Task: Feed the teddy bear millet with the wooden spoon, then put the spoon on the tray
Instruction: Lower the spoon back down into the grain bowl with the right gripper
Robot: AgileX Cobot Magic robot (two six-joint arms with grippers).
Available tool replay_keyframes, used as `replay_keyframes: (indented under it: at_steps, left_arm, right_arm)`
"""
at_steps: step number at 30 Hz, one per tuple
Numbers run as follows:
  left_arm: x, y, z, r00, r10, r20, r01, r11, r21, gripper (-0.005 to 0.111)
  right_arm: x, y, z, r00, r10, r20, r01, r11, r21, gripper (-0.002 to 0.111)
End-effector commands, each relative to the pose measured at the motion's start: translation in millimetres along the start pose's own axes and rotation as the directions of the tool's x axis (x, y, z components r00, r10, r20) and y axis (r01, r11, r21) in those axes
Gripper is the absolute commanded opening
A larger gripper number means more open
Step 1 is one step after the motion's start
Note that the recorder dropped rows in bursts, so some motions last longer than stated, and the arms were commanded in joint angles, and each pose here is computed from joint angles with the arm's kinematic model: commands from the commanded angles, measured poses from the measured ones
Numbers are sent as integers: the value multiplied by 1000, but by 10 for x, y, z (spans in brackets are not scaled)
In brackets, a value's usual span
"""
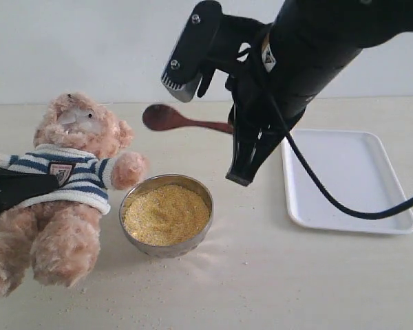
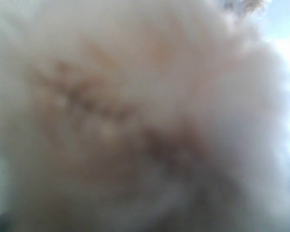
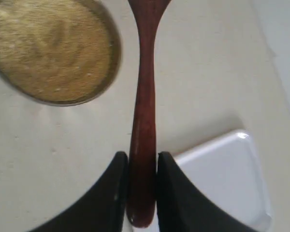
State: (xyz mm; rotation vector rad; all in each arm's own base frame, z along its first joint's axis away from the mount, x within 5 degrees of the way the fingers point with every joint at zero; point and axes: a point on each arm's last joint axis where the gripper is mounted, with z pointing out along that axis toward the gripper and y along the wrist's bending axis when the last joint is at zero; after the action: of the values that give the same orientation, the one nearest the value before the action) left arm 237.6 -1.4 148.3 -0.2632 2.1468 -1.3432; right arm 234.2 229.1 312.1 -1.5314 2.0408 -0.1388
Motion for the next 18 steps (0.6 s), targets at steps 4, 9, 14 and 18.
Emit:
replay_keyframes:
  at_steps: [4, 9, 14, 18]
  left_arm:
    - [-22, -35, -6, 1000, 14, 27, -15, 999, 33, 5]
    - [-27, -35, -6, 999, 12, 32, -13, 999, 33, 5]
    - [-27, -33, -6, 999, 12, 33, -13, 999, 31, 5]
    - [-30, -15, -9, 999, 11, 34, -11, 1000, 14, 5]
  right_arm:
    - [-22, 172, 282, 996, -58, -70, 47, 988, -145, 0]
    - [32, 137, 505, 984, -9, -180, -3, 998, -68, 0]
    - [6, 182, 603, 980, -35, -197, 26, 998, -50, 0]
    - [-60, 298, 634, 973, -107, -203, 101, 994, -39, 0]
